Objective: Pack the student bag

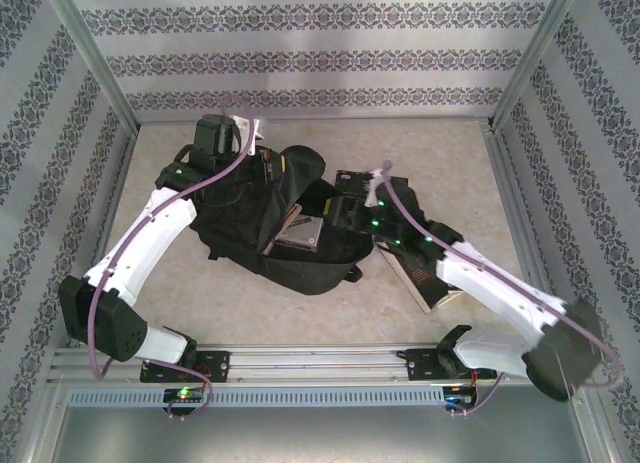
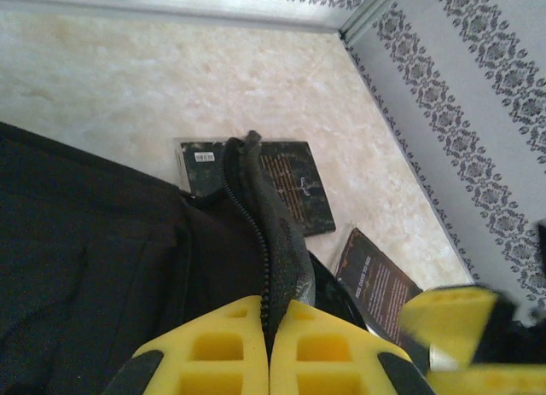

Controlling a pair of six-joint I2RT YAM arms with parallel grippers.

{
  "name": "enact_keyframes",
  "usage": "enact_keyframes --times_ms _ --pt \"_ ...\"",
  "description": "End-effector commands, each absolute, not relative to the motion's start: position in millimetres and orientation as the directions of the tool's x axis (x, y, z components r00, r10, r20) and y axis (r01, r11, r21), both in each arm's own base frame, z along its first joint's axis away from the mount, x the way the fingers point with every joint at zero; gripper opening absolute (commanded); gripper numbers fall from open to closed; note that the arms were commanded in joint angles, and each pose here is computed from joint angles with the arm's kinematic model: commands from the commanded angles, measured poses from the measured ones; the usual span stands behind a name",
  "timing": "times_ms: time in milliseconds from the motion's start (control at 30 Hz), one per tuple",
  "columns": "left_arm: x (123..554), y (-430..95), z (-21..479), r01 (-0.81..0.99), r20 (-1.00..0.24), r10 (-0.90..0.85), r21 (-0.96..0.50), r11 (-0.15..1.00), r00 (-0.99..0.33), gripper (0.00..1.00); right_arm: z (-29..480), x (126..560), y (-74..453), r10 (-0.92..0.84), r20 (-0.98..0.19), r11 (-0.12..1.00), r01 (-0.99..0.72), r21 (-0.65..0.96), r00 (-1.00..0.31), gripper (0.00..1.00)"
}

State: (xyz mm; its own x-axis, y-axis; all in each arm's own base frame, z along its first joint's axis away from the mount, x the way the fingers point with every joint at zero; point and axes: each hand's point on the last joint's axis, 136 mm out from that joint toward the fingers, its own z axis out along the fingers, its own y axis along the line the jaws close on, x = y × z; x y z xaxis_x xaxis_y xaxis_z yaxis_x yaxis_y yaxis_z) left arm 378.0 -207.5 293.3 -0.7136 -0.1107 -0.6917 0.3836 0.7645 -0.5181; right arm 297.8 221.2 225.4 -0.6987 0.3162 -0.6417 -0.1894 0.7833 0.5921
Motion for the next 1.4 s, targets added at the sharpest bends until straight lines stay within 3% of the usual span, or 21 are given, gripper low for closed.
enact_keyframes --times_ms 0,100,300,500,700,900,967,1067,1133,1367 --pt "384.8 -219.0 265.8 0.351 -0.649 -0.146 -0.571 0.742 -0.747 0.00 181.9 299.0 126.8 0.360 -0.689 0.917 0.104 0.384 -0.629 0.70" --pt "390.4 -213.5 233.4 0.242 -0.590 -0.240 -0.619 0.748 -0.771 0.00 155.0 297.9 70.1 0.455 -0.664 0.890 0.305 0.337 -0.593 0.73" --pt "384.2 -207.8 150.9 0.012 -0.444 -0.365 -0.648 0.762 -0.818 0.00 100.0 283.8 -16.5 0.679 -0.556 0.677 0.701 0.222 -0.479 0.78" --pt "381.6 -195.6 112.0 -0.070 -0.428 -0.383 -0.588 0.806 -0.819 0.03 63.8 286.2 -44.5 0.720 -0.489 0.606 0.790 0.098 -0.492 0.91" --pt "405.4 -136.4 104.0 -0.210 -0.517 -0.431 -0.431 0.877 -0.740 0.13 33.8 293.9 -23.8 0.747 -0.359 0.639 0.754 0.152 -0.560 0.94" --pt "427.2 -85.0 110.9 -0.295 -0.522 -0.511 -0.444 0.846 -0.683 0.17 20.1 291.8 17.1 0.734 -0.237 0.679 0.692 0.247 -0.636 0.92" --pt "431.3 -86.1 127.8 -0.256 -0.546 -0.493 -0.453 0.854 -0.678 0.23 17.2 286.9 31.0 0.730 -0.198 0.682 0.679 0.273 -0.654 0.92" --pt "429.9 -102.1 154.3 -0.179 -0.548 -0.475 -0.506 0.844 -0.689 0.49 17.8 275.5 52.0 0.723 -0.149 0.683 0.664 0.304 -0.675 0.92" --pt "422.8 -115.7 171.8 -0.117 -0.564 -0.438 -0.514 0.850 -0.700 0.60 20.9 266.1 67.6 0.714 -0.129 0.686 0.651 0.325 -0.688 0.92" --pt "376.0 -161.9 214.0 0.077 -0.603 -0.272 -0.488 0.869 -0.750 0.66 30.8 225.0 118.5 0.673 -0.077 0.702 0.602 0.382 -0.736 0.90"
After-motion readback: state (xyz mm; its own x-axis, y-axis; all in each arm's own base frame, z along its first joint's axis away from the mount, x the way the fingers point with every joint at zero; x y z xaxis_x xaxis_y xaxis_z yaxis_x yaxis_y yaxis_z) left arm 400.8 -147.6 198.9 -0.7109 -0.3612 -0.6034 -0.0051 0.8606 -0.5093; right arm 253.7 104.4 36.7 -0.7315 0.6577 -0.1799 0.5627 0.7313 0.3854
